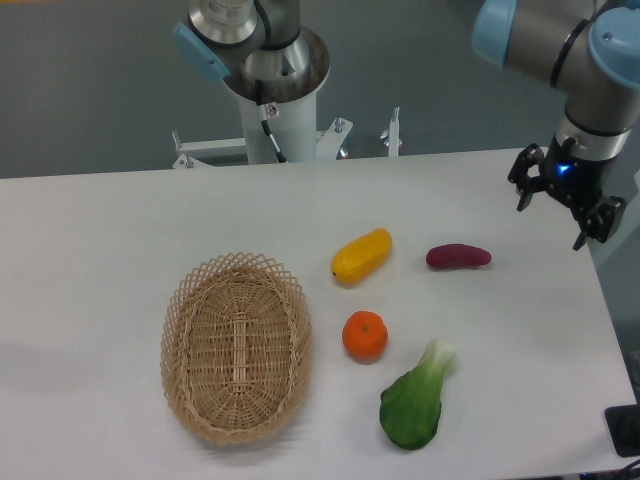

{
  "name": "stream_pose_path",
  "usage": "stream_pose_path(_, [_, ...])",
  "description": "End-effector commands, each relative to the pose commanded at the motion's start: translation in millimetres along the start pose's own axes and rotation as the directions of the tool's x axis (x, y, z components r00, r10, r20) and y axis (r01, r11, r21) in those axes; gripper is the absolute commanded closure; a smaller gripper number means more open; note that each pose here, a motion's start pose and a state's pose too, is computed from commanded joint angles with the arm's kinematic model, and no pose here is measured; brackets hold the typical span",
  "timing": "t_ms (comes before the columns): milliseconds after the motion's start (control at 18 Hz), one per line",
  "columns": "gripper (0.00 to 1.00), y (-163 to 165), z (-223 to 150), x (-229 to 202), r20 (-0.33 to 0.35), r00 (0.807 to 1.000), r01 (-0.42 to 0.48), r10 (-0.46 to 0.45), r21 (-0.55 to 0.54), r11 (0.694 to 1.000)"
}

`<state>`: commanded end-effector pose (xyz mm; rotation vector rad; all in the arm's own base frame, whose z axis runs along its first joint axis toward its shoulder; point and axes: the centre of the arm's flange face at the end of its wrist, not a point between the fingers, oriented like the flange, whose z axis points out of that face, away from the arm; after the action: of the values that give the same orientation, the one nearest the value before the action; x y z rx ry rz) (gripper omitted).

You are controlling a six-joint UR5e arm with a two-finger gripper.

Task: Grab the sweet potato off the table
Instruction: 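Move the gripper toward the purple sweet potato and lower over it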

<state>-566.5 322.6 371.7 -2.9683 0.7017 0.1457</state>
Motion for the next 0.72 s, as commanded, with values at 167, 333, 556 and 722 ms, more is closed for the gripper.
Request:
stream_pose_path(167, [0.00,-2,29,11,-0.025,0.998,-0.051,0.052,0.003,0.999])
stream_pose_path(333, [0.00,0,63,21,-0.036,0.996,-0.080,0.079,-0.023,0.997])
stream_pose_path(556, [0.00,6,102,40,-0.122,0.977,-0.184,0.175,-0.070,0.980])
stream_pose_path(722, [0.00,4,129,50,-0.110,0.973,-0.212,0.203,-0.081,0.974])
